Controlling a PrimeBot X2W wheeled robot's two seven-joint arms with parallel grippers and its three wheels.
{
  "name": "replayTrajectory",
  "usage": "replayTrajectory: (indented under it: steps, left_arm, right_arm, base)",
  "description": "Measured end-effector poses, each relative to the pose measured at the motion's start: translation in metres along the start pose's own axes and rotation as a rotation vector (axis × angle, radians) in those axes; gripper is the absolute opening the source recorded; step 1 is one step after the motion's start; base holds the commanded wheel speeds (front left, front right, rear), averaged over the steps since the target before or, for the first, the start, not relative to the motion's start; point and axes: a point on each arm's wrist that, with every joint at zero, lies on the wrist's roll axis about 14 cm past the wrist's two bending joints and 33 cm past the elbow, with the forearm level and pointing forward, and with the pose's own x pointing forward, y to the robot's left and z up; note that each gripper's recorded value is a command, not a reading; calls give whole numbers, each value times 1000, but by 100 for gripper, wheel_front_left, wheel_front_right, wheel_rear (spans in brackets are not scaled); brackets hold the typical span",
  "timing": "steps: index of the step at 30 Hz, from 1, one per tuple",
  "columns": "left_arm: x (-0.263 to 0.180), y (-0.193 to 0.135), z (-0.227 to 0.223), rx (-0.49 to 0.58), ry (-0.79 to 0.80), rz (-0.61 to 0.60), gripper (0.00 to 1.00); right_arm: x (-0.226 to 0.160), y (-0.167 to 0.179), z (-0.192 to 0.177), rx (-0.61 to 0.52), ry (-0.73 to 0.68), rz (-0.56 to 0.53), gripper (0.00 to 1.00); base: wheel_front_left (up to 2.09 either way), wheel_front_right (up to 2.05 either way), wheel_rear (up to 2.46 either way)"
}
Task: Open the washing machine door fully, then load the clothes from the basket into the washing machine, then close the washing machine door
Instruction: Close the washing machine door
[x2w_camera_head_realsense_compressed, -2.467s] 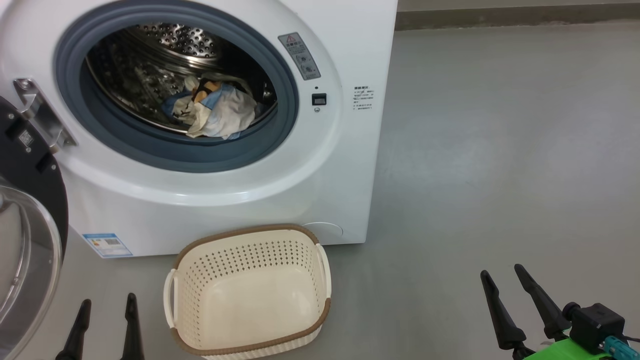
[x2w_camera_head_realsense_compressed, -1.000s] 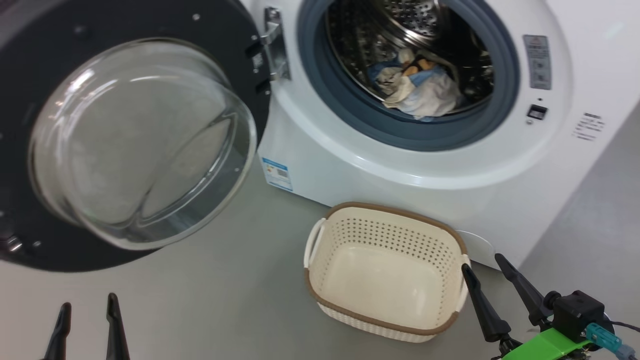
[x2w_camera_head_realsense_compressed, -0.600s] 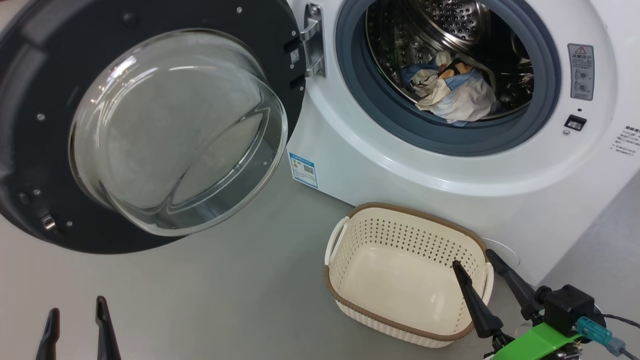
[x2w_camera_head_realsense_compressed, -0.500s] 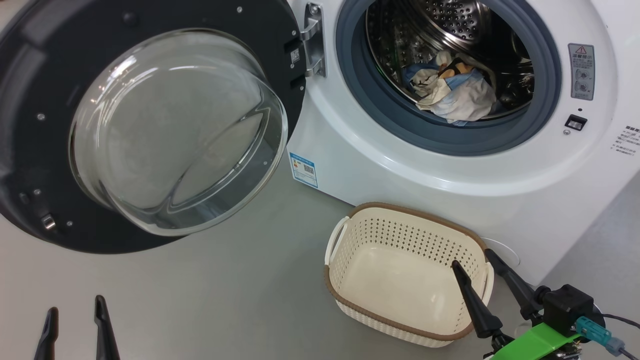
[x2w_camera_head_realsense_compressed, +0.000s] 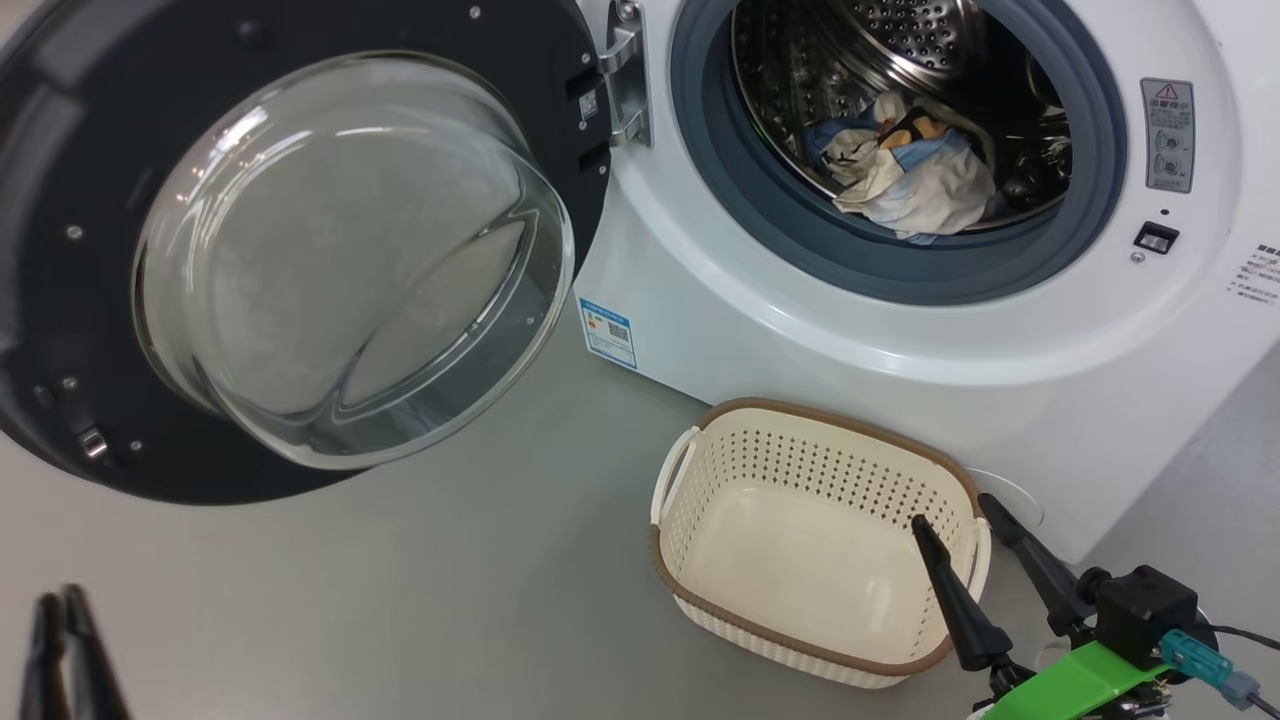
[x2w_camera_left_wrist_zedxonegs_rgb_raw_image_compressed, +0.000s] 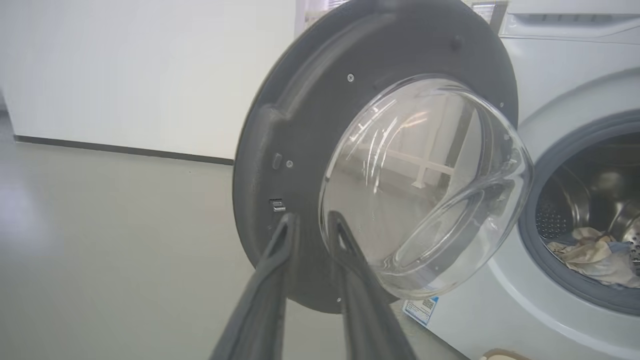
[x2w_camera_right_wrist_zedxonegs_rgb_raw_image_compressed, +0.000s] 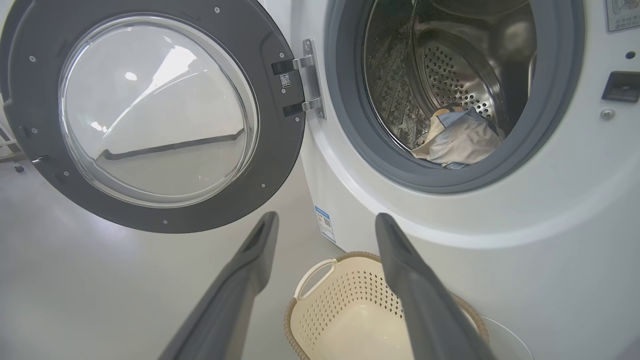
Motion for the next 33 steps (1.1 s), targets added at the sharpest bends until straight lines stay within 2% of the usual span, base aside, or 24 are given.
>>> replayTrajectory:
  steps: [1,6,10,14,18,22,26,29,33]
  left_arm:
    - [2,1,5,1,-15,2,0]
    - [29,-1,42,-50,-141,5,0]
    - [55,-5,79,-144,-250,-22,0]
    - [82,3,123,-207,-349,-53,0]
    - [113,17,155,-330,-396,-48,0]
    - [144,32,163,-457,-341,-14,0]
    - [176,39,157,-664,-233,16,0]
    - [192,41,149,-678,-138,31,0]
    - [210,33,128,-628,11,41,0]
  right_arm:
    - [0,0,0,2,0,-1,100]
    - [2,-4,-5,15,6,-5,100]
    - [3,-6,-8,26,11,-7,100]
    - [4,-9,-13,38,18,-14,100]
    - [4,-14,-20,45,31,-20,100]
    - [9,-21,-21,49,29,-24,100]
    - [13,-30,-25,53,33,-31,100]
    - [13,-35,-34,60,49,-36,100]
    - [21,-45,-35,53,42,-35,100]
  base:
    - [0,0,0]
    - [0,0,0]
    - [0,0,0]
    - [0,0,0]
    - [0,0,0]
    - [0,0,0]
    - [0,0,0]
    - [0,0,0]
    - [0,0,0]
